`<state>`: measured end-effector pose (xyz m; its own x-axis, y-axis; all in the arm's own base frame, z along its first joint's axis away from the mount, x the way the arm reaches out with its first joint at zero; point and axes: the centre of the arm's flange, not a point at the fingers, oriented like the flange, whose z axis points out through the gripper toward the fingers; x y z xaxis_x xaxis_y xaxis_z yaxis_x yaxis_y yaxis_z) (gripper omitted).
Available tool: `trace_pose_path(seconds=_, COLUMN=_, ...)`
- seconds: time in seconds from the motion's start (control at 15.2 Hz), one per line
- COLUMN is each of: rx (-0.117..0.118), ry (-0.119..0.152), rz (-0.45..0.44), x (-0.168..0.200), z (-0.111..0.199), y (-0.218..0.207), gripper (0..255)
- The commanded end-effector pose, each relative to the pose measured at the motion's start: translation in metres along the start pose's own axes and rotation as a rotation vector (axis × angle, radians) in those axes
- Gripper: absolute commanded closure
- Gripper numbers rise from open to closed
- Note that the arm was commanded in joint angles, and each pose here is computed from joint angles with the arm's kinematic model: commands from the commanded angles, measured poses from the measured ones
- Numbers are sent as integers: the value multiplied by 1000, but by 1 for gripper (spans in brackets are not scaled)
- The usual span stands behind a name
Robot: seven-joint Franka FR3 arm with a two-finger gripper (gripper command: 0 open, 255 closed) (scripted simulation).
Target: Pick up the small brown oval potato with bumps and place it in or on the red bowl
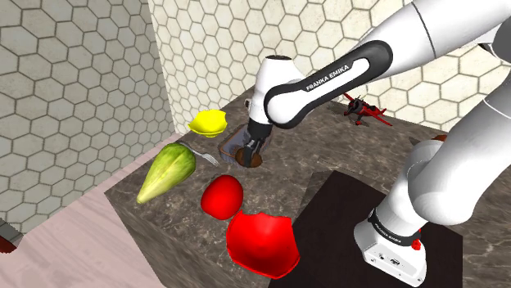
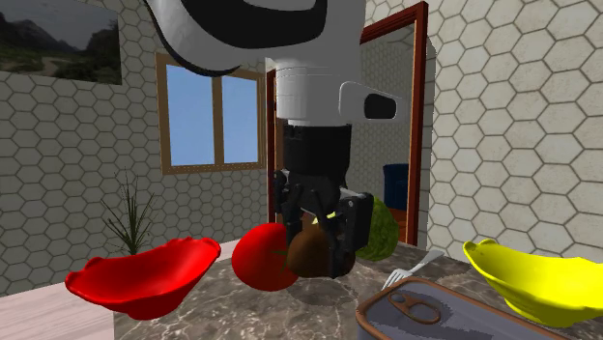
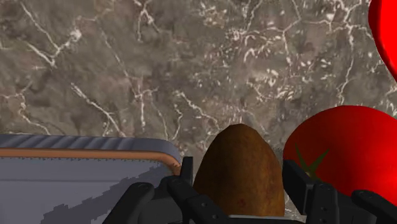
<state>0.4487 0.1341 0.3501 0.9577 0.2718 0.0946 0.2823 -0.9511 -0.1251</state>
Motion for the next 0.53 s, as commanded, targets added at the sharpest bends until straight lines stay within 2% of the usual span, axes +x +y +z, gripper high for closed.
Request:
trace_pose_path(seconds=0.0, rx=0, ry=0, rz=0, x=3, z=-9, y=-2, gripper=255)
trace_pose_path(seconds=0.46, rx=0, ry=0, rz=0, x=6, z=-46, y=-7, gripper=255)
